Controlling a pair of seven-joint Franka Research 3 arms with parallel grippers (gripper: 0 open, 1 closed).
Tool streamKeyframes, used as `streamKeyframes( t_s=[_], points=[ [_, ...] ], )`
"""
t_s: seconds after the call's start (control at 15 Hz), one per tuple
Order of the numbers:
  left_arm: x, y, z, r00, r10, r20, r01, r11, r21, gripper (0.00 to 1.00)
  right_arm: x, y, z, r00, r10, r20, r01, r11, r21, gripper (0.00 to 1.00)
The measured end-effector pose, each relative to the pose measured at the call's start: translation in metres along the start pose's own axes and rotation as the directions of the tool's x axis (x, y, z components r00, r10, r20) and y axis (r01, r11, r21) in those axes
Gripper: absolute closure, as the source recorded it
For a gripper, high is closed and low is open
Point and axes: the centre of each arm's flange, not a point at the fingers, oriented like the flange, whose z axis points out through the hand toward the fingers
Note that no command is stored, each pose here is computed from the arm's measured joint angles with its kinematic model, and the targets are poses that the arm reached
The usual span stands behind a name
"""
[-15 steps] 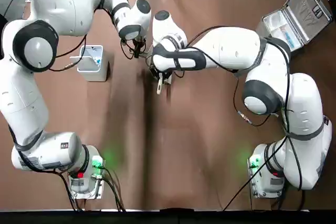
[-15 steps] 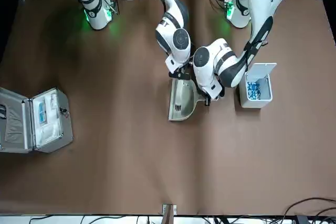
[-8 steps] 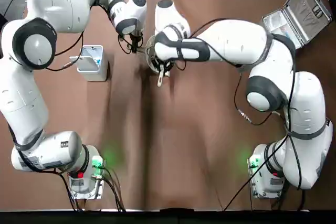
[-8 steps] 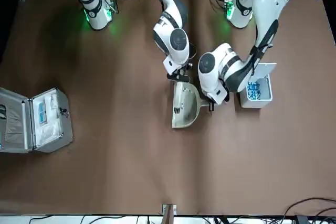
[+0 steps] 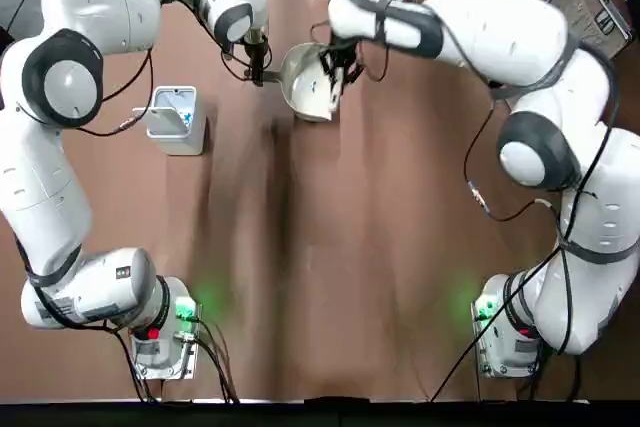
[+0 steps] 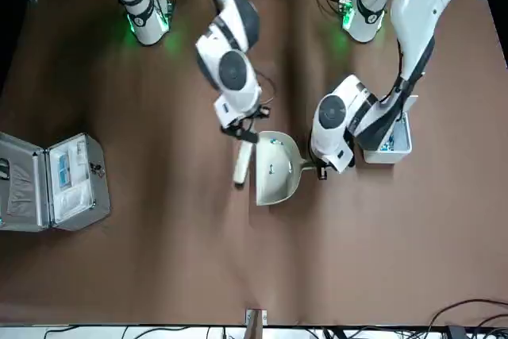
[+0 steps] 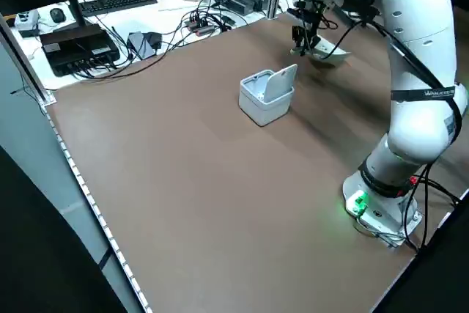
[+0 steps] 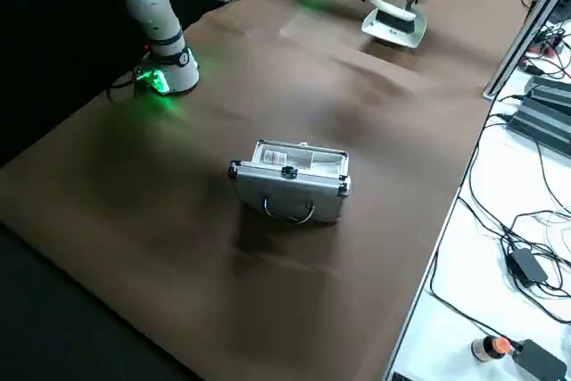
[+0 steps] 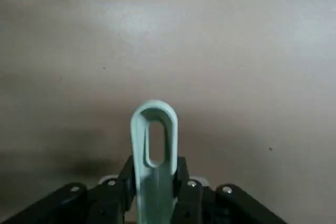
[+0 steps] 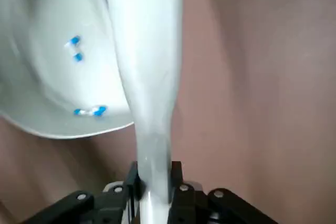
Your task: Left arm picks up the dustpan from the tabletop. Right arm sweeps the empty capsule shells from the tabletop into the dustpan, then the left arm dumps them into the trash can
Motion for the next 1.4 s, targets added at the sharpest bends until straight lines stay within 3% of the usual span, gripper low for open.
streamKeyframes(
  t_s=[0.33,0.73,1.0,1.4],
  points=[
    [0.023,0.033,-0.034,0.994,-0.014,0.111,0.014,1.0,0.004,0.67,0.076,0.094,-0.071,0.999,0.017,0.05,-0.017,1.0,-0.018,0.73],
    [0.059,0.054,-0.082,0.976,-0.017,0.218,0.026,0.999,-0.04,0.67,0.133,0.22,-0.098,0.993,-0.068,0.094,0.068,0.998,0.004,0.73],
    [0.092,0.067,-0.105,0.959,-0.005,0.282,0.022,0.998,-0.057,0.67,0.144,0.301,-0.075,0.974,-0.163,0.156,0.162,0.987,0.02,0.73],
    [0.148,0.085,-0.127,0.954,0.009,0.3,0.003,0.999,-0.039,0.67,0.133,0.329,0.011,0.972,-0.18,0.151,0.18,0.984,0.015,0.73]
  ],
)
